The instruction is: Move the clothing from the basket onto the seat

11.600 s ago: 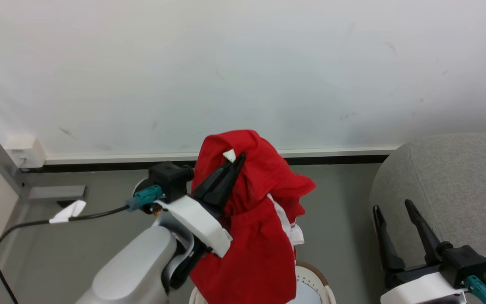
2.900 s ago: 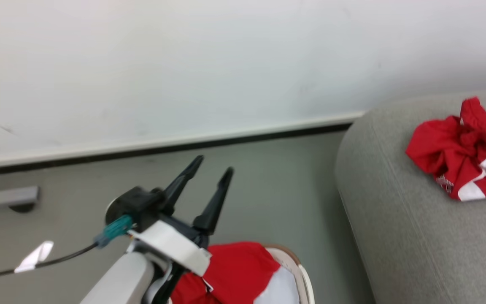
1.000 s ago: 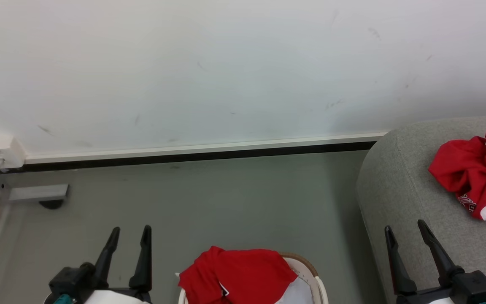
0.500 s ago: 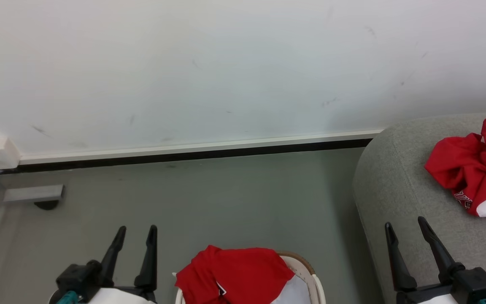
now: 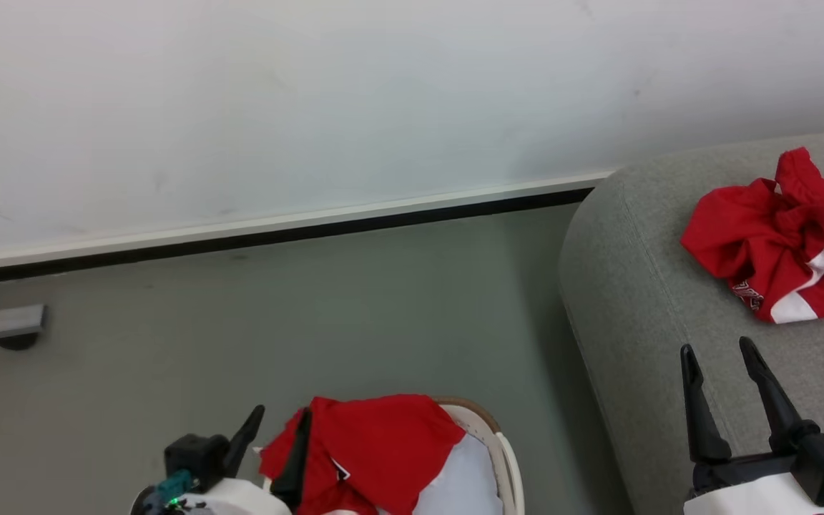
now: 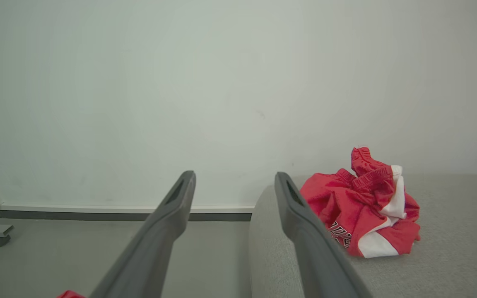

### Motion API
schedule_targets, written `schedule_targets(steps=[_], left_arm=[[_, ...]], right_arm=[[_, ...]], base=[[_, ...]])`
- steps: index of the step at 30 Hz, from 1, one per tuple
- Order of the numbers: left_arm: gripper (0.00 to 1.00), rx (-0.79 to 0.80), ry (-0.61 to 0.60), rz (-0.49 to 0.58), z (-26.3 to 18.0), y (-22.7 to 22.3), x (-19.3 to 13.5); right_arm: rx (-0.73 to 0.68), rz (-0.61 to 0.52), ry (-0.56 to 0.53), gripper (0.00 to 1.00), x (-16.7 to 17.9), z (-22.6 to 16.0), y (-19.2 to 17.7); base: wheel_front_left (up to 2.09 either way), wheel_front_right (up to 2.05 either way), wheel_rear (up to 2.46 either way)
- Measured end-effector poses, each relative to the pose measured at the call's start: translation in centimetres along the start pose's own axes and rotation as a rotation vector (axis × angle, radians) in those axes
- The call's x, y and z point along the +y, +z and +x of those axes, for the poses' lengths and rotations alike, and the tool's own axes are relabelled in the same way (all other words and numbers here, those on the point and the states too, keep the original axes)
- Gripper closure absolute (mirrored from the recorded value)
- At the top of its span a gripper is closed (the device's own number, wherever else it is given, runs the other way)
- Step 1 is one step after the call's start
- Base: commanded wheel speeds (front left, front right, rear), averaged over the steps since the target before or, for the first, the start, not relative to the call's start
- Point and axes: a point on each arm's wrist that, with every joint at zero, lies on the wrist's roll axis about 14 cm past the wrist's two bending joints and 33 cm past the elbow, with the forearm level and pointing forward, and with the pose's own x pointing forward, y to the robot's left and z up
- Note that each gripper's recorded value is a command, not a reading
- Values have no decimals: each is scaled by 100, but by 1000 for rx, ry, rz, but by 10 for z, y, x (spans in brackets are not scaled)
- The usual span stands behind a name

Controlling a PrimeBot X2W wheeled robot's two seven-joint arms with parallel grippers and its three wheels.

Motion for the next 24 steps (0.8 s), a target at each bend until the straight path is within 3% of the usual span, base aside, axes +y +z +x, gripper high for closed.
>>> schedule_targets(steps=[12, 24], left_arm=[[0, 383, -153, -12, 37, -102, -31], [0, 726, -230, 20, 51, -194, -16]], right_arm=[[30, -36, -57, 0, -22, 14, -9], [46, -66, -86, 0, -38, 51, -23]], base=[[0, 0, 0], [0, 0, 0]])
